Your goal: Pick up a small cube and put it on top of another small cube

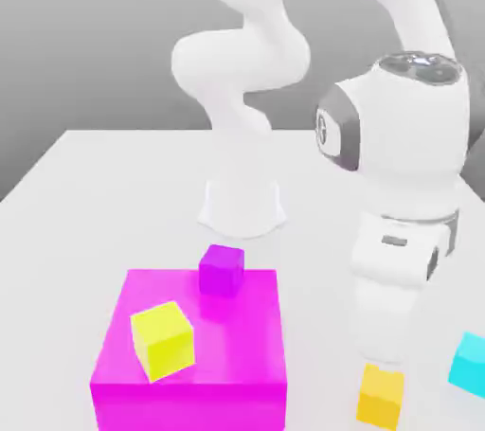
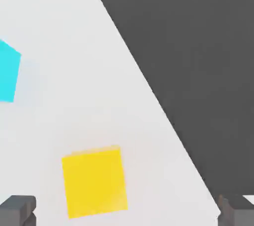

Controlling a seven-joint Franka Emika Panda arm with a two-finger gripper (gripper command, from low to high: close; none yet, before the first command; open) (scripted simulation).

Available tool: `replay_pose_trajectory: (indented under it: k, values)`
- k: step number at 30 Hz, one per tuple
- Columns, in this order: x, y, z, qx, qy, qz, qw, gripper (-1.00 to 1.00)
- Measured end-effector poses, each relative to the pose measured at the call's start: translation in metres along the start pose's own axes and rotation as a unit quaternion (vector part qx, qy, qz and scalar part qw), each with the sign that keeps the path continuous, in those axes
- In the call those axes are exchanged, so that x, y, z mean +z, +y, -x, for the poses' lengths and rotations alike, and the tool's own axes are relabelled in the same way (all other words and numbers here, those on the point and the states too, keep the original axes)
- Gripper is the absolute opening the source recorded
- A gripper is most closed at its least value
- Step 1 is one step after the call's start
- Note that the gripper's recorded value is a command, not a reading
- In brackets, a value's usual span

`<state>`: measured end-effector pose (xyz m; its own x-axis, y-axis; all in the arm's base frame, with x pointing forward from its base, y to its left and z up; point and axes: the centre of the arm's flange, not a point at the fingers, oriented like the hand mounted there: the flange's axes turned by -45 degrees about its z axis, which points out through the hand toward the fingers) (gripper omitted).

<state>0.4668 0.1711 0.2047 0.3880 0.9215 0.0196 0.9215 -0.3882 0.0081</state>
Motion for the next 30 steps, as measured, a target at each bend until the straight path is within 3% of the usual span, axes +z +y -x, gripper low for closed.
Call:
replay_pose_trajectory:
  k: [4, 5, 12, 17, 23, 27, 28, 30]
  values:
    - [0.056, -0.004, 0.0, -0.015, -0.009, -0.003, 1.0, 0.0]
    - [0.068, -0.005, 0.001, -0.015, -0.01, -0.004, 1.0, -1.0]
    - [0.071, -0.005, 0.001, -0.016, -0.01, -0.004, 1.0, -1.0]
    - [0.015, -0.008, -0.005, -0.022, -0.01, -0.006, 1.0, -1.0]
    - [-0.031, -0.093, -0.101, -0.146, -0.009, -0.008, 0.989, -1.0]
    - [0.013, -0.105, -0.111, -0.162, -0.009, -0.006, 0.987, -1.0]
    - [0.021, -0.106, -0.11, -0.162, -0.009, -0.006, 0.987, 1.0]
    - [0.021, -0.106, -0.11, -0.162, -0.01, -0.006, 0.987, 1.0]
